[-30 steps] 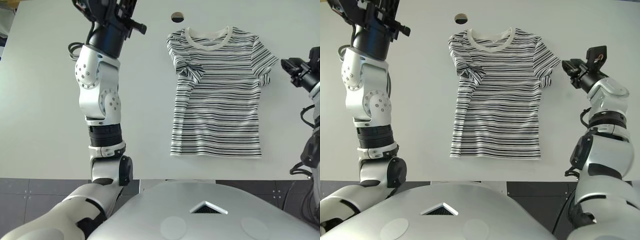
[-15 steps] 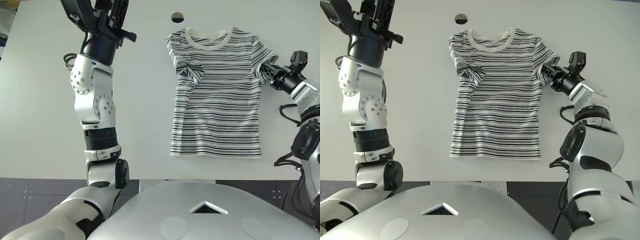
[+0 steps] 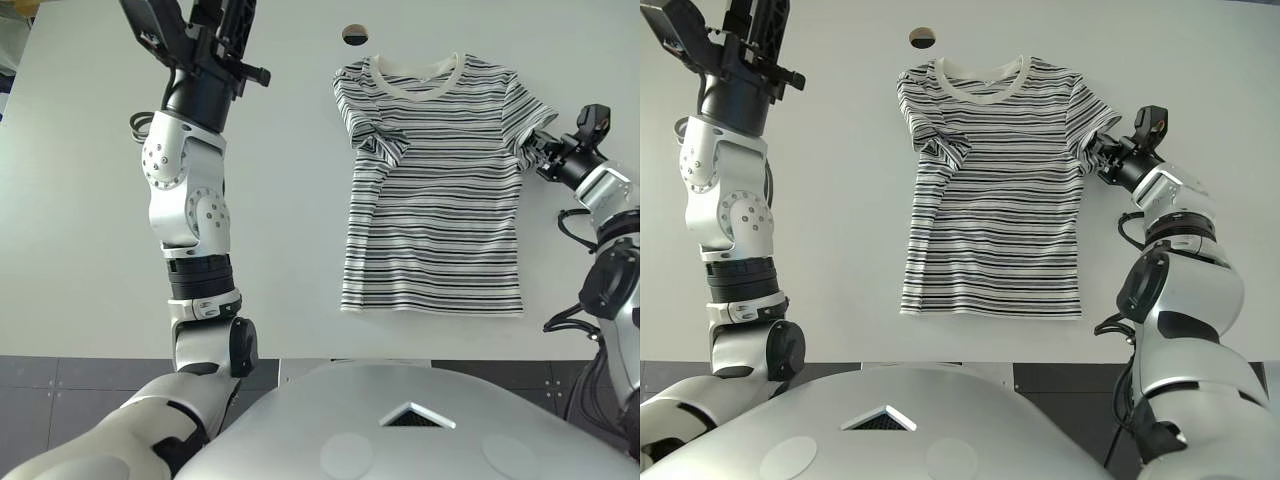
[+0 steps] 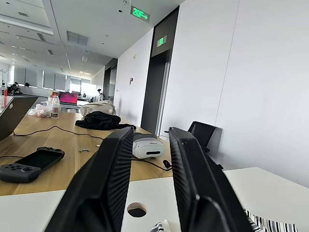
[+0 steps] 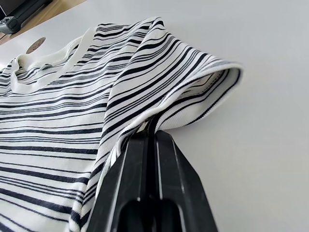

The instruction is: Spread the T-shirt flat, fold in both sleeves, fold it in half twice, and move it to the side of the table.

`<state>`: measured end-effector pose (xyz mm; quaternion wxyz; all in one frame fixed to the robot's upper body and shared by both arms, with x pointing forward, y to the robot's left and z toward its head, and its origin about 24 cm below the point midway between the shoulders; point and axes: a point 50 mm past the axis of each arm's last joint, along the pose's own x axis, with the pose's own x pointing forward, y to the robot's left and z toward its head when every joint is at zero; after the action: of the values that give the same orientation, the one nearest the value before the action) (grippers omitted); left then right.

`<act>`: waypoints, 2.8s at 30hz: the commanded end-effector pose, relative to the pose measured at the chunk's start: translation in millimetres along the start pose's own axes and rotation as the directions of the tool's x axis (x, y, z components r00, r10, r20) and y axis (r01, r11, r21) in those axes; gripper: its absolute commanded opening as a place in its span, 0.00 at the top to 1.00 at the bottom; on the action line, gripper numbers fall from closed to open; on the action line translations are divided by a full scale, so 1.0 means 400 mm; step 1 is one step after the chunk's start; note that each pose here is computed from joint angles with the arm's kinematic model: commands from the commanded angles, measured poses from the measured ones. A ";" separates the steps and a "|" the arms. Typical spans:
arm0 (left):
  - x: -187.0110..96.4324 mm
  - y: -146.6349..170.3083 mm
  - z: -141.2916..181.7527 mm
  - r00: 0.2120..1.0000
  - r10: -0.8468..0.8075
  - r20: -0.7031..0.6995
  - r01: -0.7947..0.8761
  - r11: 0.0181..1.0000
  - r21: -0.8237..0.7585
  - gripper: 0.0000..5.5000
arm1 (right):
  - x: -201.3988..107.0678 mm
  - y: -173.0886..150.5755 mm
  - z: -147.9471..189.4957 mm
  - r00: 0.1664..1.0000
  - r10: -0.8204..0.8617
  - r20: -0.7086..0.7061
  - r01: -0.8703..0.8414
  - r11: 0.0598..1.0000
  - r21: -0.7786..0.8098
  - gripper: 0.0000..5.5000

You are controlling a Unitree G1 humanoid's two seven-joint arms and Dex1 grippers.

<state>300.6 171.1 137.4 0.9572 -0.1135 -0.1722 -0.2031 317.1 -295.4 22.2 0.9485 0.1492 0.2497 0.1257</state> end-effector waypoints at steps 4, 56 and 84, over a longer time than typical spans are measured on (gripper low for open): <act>0.002 0.000 -0.003 1.000 0.001 -0.007 -0.001 1.000 -0.004 0.75 | -0.022 -0.009 0.068 0.997 0.031 0.065 -0.027 0.998 -0.063 0.98; -0.455 -0.030 -0.131 0.116 -0.482 -0.868 0.963 -0.161 0.218 0.67 | -0.445 0.025 -0.122 0.638 0.375 -0.673 -0.770 0.328 -0.547 0.74; -0.482 -0.169 -0.239 -0.002 -0.650 -0.760 0.968 -0.192 0.162 0.48 | -0.407 0.101 -0.282 0.474 0.357 -0.805 -0.825 -0.141 -0.548 0.65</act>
<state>152.4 143.8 19.9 0.5671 0.4378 -0.1434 -0.6828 145.4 -285.7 44.0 0.6167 -0.4170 0.1156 0.6576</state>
